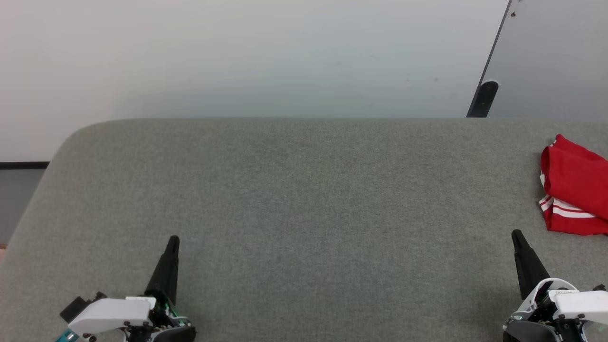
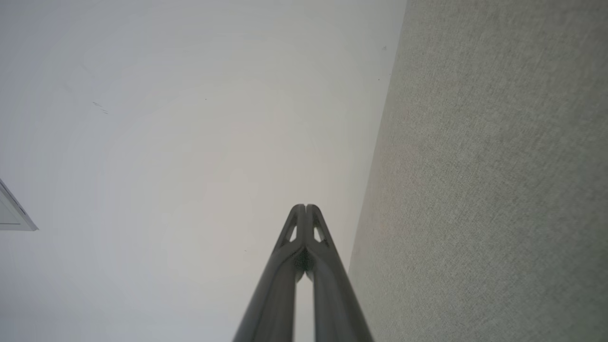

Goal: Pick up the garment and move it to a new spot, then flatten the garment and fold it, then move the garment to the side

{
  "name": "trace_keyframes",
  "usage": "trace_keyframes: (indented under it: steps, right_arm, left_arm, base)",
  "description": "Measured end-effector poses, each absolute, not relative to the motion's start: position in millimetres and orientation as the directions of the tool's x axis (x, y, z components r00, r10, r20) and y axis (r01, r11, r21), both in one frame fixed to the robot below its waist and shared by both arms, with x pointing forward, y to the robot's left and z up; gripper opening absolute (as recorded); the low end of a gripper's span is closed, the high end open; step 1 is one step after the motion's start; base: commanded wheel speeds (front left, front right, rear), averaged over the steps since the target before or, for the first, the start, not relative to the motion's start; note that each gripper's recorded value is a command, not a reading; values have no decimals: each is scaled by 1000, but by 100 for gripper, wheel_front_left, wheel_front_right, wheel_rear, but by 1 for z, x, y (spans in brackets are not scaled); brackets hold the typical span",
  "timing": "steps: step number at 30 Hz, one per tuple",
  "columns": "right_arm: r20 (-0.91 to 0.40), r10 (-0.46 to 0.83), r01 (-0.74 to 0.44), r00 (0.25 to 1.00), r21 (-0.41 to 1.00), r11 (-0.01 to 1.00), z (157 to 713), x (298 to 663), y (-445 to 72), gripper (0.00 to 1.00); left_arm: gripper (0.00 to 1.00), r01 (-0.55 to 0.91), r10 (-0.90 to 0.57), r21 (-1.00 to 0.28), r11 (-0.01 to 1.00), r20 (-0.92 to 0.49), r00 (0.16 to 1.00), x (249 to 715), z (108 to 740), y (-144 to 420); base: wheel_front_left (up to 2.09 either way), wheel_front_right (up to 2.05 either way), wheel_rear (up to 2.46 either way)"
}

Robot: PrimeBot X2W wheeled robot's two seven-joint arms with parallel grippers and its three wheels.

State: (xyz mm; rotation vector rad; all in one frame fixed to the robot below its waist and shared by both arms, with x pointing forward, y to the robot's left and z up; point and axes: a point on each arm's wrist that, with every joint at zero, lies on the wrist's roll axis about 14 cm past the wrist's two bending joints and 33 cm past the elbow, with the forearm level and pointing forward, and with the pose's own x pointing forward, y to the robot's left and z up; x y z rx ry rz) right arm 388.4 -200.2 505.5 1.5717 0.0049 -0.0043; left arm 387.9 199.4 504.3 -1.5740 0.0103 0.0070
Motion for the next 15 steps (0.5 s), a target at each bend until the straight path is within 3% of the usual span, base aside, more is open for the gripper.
trace_keyframes:
  steps: [15]
  right_arm:
    - [-6, 0, 6, 1000, 1000, -1, 505, 388, -200, 0]
  left_arm:
    - [0, -11, -2, -1000, -3, -11, 1000, 388, 504, 199]
  base:
    - [0, 0, 0]
